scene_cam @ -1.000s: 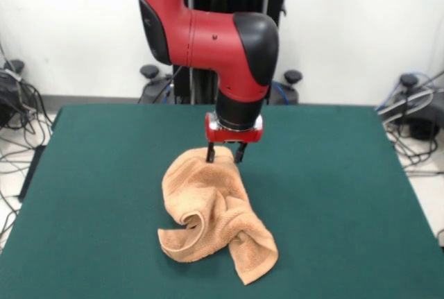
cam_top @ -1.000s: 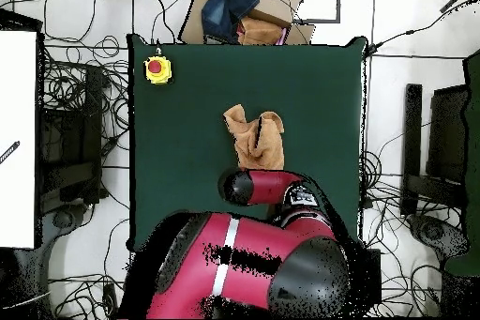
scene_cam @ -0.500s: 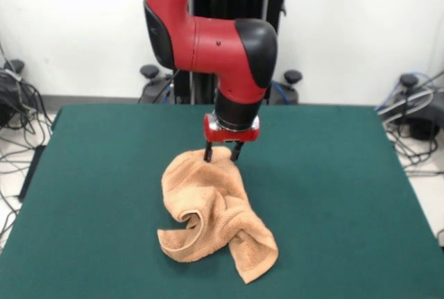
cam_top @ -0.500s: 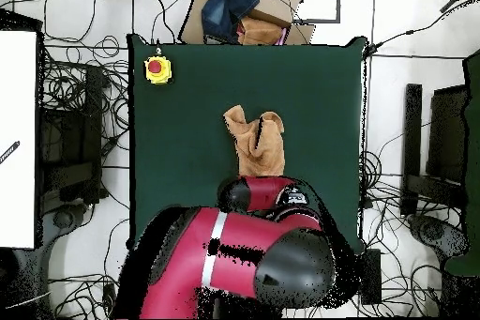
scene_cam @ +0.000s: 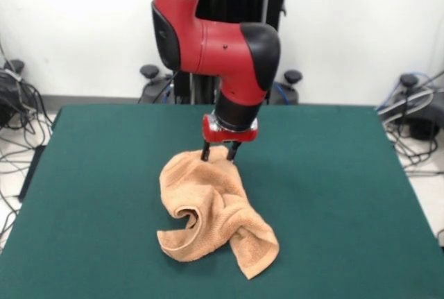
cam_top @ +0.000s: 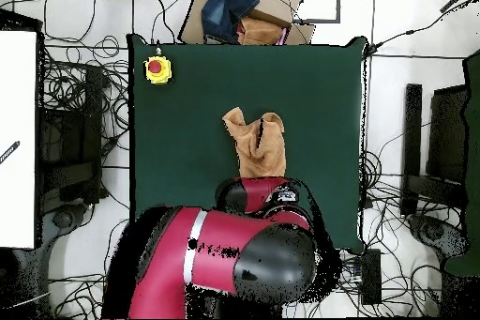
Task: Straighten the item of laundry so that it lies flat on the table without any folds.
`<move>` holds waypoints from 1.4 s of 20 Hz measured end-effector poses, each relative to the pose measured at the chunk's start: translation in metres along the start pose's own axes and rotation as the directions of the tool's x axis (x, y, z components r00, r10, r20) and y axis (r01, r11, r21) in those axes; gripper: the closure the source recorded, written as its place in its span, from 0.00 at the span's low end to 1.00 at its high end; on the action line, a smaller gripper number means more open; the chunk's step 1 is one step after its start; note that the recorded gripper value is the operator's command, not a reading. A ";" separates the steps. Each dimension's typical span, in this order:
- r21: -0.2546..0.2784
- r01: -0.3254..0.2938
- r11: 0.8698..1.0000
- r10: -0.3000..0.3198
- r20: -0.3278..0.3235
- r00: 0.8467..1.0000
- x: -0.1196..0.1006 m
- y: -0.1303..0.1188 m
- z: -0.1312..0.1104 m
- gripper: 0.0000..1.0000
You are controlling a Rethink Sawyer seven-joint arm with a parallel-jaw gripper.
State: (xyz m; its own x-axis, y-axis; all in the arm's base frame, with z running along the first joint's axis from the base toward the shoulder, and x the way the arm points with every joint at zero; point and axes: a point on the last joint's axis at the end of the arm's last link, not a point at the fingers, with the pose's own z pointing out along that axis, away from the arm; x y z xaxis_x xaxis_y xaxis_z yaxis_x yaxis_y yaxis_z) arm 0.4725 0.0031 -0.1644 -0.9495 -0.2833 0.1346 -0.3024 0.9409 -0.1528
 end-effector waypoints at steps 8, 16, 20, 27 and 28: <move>0.007 -0.003 1.000 0.003 0.002 1.000 0.001 -0.004 0.000 0.00; 0.011 -0.020 1.000 0.019 0.023 1.000 0.005 -0.021 -0.006 0.00; 0.014 -0.021 1.000 0.020 0.037 0.999 0.008 -0.026 -0.009 0.00; 0.014 -0.021 1.000 0.020 0.048 0.999 0.010 -0.024 -0.009 0.00; 0.014 -0.021 1.000 0.020 0.049 0.999 0.010 -0.024 -0.009 0.00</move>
State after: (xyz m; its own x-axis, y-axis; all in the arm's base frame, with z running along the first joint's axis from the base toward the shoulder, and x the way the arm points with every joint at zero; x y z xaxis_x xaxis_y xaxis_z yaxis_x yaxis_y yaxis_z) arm 0.4712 -0.0209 -0.1506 -0.9583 -0.2731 0.0838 -0.2838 0.9439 -0.1688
